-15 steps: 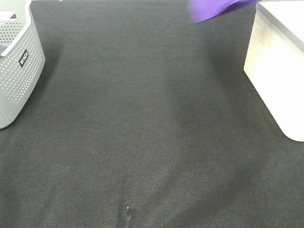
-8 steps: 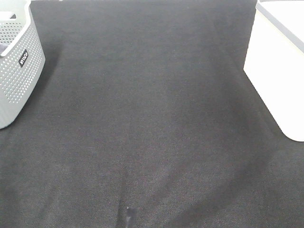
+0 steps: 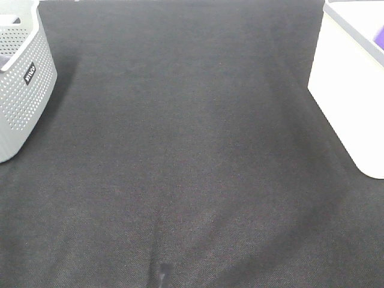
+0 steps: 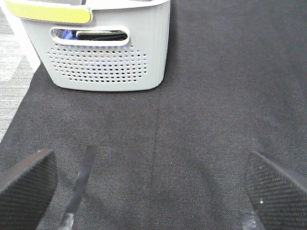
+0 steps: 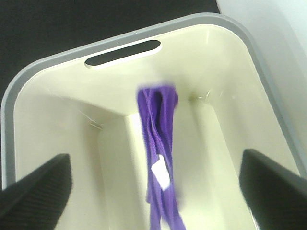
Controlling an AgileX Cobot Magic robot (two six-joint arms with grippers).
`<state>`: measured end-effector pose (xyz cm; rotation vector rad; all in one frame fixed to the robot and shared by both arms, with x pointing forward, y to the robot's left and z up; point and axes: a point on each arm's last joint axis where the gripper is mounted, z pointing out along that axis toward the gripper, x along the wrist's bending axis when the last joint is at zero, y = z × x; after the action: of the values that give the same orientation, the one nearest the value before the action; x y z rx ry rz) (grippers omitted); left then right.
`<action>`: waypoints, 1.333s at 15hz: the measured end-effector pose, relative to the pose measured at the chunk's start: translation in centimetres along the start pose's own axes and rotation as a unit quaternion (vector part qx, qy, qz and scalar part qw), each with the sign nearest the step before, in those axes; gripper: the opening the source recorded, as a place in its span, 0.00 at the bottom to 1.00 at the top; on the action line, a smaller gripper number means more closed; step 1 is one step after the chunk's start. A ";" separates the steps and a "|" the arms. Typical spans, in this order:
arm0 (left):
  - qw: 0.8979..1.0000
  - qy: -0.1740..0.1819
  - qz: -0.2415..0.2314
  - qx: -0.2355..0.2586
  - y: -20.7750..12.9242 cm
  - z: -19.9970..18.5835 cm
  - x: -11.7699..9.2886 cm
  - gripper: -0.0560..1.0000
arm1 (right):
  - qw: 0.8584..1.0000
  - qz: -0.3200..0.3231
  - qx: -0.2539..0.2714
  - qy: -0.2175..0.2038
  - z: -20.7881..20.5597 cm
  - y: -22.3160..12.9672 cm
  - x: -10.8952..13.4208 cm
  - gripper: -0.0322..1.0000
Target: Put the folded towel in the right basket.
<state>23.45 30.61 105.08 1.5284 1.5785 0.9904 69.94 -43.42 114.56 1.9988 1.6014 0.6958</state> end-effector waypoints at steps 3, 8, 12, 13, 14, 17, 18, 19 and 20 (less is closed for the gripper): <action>1.000 0.000 0.000 0.000 0.0 0.0 0.0 0.99 | 0.996 0.025 -0.008 0.082 -0.2 0.2 1.4 0.97; 1.000 0.000 0.000 0.000 0.0 0.0 0.0 0.99 | 0.996 -0.078 -0.013 0.031 -1.8 -0.4 11.5 0.97; 1.000 0.000 0.000 0.000 0.0 0.0 0.0 0.99 | 0.995 -0.091 -0.019 0.030 -3.8 -1.3 15.5 0.97; 1.000 0.000 0.000 0.000 0.0 0.0 0.0 0.99 | 0.995 -0.093 -0.009 0.037 -4.6 -2.1 16.1 0.97; 1.000 0.000 0.000 0.000 0.0 0.0 0.0 0.99 | 0.994 -0.098 0.005 0.039 -5.9 -3.1 16.4 0.97; 1.000 0.000 0.000 0.000 0.0 0.0 0.0 0.99 | 0.992 -0.117 0.053 0.021 -9.5 -8.6 14.9 0.97; 1.000 0.000 0.000 0.000 0.0 0.0 0.0 0.99 | 0.991 -0.120 0.048 0.016 -10.7 -11.0 13.9 0.97; 1.000 0.000 0.000 0.000 0.0 0.0 0.0 0.99 | 0.992 -0.121 0.015 0.021 -13.1 -15.4 12.3 0.97; 1.000 0.000 0.000 0.000 0.0 0.0 0.0 0.99 | 0.992 -0.121 -0.008 0.027 -14.9 -19.0 11.1 0.97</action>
<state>23.45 30.61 105.08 1.5284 1.5785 0.9904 48.30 -27.98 114.43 1.7479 1.8257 0.6706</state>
